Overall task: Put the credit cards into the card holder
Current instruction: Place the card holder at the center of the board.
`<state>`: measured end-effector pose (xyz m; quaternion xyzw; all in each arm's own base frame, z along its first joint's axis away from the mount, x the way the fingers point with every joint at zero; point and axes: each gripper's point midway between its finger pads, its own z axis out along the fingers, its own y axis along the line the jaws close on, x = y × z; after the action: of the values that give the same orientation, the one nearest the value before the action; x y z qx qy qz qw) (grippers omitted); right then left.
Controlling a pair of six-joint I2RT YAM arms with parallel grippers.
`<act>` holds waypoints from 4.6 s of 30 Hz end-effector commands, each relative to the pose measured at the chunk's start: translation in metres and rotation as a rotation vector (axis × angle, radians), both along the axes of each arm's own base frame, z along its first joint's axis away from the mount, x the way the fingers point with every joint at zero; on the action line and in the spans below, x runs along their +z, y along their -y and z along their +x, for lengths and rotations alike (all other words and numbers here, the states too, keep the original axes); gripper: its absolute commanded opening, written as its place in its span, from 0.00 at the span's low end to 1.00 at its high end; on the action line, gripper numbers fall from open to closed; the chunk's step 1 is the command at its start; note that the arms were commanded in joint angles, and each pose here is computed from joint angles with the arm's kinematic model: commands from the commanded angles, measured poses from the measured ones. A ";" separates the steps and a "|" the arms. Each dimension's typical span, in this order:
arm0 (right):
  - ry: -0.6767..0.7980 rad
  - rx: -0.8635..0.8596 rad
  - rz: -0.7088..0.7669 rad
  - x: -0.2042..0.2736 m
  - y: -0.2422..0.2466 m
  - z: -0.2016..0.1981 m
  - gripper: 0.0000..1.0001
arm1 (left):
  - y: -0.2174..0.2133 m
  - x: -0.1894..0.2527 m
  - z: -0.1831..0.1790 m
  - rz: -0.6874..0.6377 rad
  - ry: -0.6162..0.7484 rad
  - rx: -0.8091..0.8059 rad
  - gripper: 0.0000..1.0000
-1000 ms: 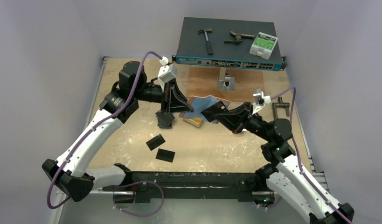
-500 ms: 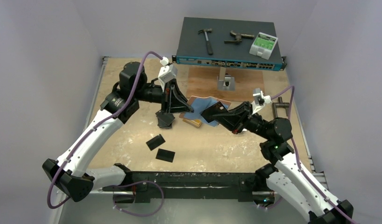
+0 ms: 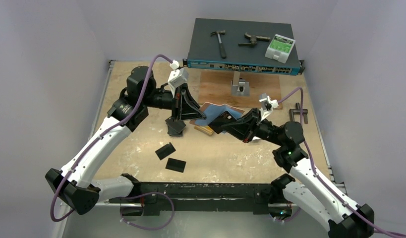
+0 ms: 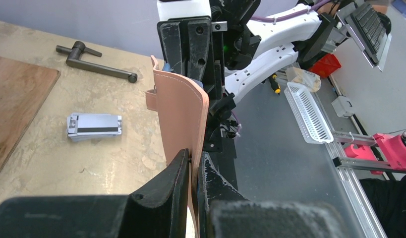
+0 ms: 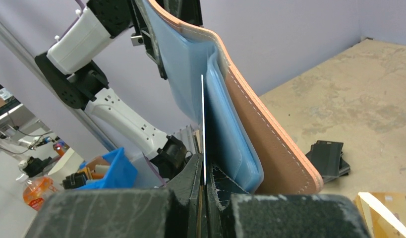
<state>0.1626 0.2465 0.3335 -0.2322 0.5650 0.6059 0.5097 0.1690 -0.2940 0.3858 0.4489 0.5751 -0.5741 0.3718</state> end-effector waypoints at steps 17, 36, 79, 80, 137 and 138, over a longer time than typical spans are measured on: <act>0.116 -0.016 -0.018 0.036 0.000 -0.001 0.00 | -0.001 0.016 -0.019 -0.046 0.043 -0.066 0.00; 0.091 -0.028 -0.008 0.024 -0.004 0.005 0.00 | 0.000 0.019 -0.018 -0.049 0.033 -0.059 0.00; 0.084 -0.076 0.192 0.034 0.007 0.005 0.00 | -0.001 0.032 -0.016 -0.075 0.010 -0.017 0.00; 0.083 -0.074 0.194 0.033 0.007 0.006 0.00 | -0.001 0.034 -0.017 -0.078 0.012 -0.016 0.00; -0.518 -0.182 -0.465 -0.229 -0.004 0.056 0.00 | 0.014 -0.319 0.045 0.502 -0.503 0.392 0.21; -0.528 -0.178 -0.483 -0.235 -0.004 0.055 0.00 | 0.013 -0.323 0.045 0.520 -0.508 0.398 0.22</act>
<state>0.2136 0.2445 0.1022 -0.1072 0.8266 0.4455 0.3269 0.2086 -0.3033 0.0647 0.2414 0.8567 -0.4196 0.1779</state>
